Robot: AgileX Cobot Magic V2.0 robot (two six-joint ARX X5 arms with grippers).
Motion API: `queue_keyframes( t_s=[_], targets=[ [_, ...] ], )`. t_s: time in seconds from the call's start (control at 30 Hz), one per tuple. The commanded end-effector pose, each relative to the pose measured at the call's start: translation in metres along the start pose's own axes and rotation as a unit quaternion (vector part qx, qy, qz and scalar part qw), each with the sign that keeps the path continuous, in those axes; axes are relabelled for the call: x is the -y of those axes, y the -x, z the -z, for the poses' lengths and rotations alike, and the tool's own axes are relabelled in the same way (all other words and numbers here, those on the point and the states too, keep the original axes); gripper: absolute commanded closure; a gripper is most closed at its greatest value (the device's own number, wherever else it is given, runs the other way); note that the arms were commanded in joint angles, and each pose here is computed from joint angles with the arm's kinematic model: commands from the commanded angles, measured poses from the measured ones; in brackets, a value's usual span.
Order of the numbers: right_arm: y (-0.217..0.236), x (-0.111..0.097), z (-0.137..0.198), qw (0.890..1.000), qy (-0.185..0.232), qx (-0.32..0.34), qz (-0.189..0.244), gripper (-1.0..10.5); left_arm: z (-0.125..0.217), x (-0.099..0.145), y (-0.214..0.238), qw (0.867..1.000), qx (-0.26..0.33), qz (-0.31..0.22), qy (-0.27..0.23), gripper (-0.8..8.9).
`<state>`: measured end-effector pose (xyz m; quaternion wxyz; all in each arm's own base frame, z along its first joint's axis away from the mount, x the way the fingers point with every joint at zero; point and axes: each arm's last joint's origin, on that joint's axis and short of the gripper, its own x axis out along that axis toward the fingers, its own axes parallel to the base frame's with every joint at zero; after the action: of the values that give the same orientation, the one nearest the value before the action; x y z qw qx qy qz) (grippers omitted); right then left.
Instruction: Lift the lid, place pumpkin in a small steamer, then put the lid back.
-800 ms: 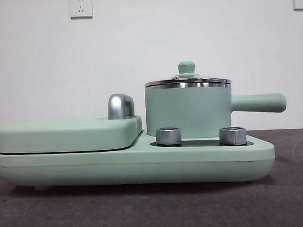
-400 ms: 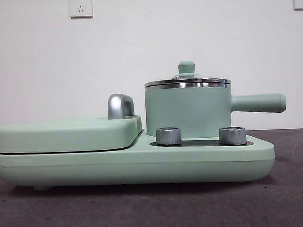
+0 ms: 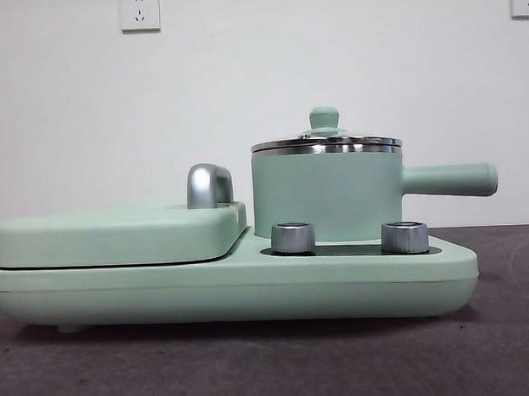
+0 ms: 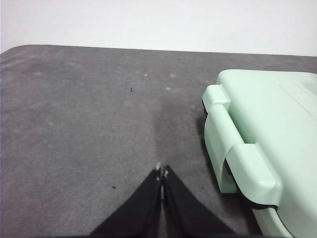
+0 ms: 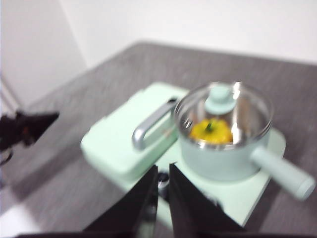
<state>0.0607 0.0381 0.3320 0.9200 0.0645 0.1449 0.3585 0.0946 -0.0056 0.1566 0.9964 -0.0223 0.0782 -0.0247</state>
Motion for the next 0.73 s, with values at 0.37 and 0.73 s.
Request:
queue_keyframes(
  t_s=[0.37, 0.73],
  targets=[
    [-0.024, 0.064, 0.104, 0.954, 0.004, 0.109, 0.28, 9.3, 0.007, 0.0, -0.002, 1.0, -0.011, 0.001, -0.002, 8.08],
    [-0.043, 0.084, 0.161, 0.95, 0.006, 0.066, 0.306, 9.3, 0.007, 0.0, -0.002, 1.0, -0.011, 0.001, -0.002, 8.08]
  ],
)
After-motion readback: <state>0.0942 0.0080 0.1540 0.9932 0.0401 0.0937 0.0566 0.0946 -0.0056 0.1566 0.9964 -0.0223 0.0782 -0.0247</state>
